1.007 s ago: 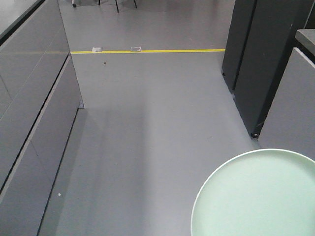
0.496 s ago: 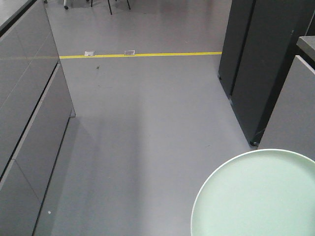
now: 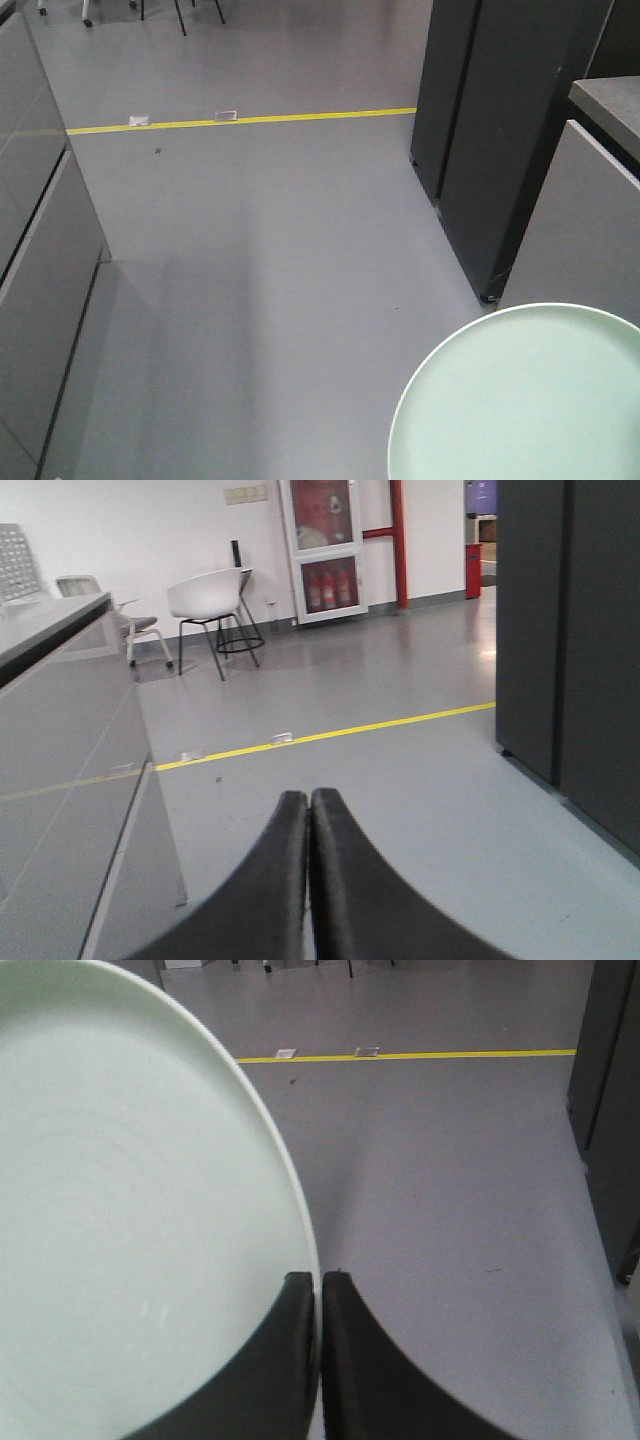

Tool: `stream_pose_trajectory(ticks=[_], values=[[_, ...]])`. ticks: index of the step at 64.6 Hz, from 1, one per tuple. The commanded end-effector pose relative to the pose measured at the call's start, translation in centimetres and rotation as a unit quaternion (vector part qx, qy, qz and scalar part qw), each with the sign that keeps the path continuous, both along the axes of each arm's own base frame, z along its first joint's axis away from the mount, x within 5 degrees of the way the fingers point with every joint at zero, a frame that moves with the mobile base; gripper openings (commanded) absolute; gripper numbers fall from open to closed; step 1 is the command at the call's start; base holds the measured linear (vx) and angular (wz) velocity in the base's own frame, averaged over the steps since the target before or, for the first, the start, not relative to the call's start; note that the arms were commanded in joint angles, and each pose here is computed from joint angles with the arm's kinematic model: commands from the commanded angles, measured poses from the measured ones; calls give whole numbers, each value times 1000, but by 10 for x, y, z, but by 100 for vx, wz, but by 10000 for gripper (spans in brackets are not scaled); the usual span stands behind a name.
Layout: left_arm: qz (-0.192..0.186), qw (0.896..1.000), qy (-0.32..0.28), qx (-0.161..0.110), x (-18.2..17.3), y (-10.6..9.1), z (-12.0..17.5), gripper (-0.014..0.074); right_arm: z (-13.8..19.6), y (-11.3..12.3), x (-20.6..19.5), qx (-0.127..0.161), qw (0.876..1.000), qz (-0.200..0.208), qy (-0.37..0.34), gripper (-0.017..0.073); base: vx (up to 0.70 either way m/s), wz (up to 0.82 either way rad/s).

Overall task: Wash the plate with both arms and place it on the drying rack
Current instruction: 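Drive along the aisle toward the sink counter carrying the plate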

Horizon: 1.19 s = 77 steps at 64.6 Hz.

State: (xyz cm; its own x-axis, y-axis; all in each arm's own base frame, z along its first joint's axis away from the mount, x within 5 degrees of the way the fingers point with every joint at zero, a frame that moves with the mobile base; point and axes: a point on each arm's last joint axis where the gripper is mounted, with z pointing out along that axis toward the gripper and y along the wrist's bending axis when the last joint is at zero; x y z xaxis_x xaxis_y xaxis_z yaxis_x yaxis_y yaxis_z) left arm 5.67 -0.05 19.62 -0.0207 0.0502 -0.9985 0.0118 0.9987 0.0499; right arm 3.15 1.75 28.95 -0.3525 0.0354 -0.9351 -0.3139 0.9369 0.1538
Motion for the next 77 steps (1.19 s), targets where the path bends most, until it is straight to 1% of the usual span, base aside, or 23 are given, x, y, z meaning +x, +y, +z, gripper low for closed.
stream_pose_trajectory(ticks=[1, 33, 77], values=[[0, 1000, -30, -6, 0, 0, 0, -6, 13, 0, 2, 16, 999, -5, -40, -2, 18, -26], [0, 1000, -30, -6, 0, 0, 0, -6, 13, 0, 2, 16, 999, -5, -40, -2, 17, -34], [0, 1000, -30, -6, 0, 0, 0, -6, 13, 0, 2, 16, 999, -5, -40, -2, 16, -43]])
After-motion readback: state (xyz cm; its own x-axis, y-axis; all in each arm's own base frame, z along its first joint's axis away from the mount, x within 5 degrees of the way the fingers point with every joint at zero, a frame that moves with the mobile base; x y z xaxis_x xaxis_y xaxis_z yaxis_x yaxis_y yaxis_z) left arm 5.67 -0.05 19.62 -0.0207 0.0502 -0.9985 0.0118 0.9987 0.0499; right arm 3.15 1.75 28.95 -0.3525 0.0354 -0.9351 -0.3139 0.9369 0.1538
